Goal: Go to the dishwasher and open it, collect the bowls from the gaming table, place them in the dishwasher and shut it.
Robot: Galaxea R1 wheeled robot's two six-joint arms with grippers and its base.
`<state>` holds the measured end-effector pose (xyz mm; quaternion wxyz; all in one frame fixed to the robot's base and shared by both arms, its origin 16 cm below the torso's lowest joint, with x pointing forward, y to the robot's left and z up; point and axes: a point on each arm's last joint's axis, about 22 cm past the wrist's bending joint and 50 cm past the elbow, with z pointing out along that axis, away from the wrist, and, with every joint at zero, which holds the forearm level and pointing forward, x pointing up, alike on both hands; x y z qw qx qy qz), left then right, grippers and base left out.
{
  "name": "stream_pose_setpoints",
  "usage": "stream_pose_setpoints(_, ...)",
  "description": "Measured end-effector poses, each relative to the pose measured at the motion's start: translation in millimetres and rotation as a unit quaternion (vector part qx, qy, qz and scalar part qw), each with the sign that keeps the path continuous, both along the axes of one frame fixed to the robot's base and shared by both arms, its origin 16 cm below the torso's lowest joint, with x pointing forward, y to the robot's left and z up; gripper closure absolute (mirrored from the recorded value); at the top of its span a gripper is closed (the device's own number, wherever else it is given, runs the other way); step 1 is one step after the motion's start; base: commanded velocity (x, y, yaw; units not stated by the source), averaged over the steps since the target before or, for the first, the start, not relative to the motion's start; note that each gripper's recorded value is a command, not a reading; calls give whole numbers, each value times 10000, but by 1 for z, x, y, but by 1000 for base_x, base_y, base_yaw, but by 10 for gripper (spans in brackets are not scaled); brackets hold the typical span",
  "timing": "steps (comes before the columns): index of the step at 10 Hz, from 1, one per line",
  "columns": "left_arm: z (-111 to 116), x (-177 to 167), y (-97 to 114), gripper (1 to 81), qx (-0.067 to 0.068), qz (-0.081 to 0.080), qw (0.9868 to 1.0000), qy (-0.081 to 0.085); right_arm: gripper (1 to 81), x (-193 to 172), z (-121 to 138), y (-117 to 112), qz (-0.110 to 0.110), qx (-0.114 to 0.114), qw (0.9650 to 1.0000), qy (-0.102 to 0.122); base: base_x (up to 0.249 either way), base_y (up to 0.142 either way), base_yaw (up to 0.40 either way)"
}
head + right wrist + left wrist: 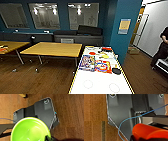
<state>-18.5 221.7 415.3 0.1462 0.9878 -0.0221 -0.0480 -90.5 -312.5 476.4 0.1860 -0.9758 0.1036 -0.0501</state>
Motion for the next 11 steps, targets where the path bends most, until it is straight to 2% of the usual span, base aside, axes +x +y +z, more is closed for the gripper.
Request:
stream_pose_setpoints(1,0,1,4,811,16,2,10000,-17,811,0,-2,-8,17,-81,10000,6,0,0,0)
stream_pose_setpoints(2,0,2,10,811,54,17,10000,-73,811,-1,-8,-17,91,-208,9997,111,0,0,0)
stream_pose_setpoints(4,0,-2,9,811,23,25,10000,-71,811,23,-18,-18,201,-313,9992,138,0,0,0)
stream_pose_setpoints(5,1,-3,5,811,-3,33,10000,-81,811,38,-22,-11,236,-300,9992,98,0,0,0)
stream_pose_setpoints(7,1,-5,0,811,-34,45,10000,-80,811,30,-26,13,313,-194,9990,248,0,0,0)
stream_pose_setpoints(8,1,-5,-1,811,-35,48,9999,-93,811,22,-28,18,340,-187,9987,339,0,0,0)
stream_pose_setpoints(11,1,-4,-7,811,-73,50,9999,-88,811,26,-36,18,365,-311,9983,344,-43,0,0)
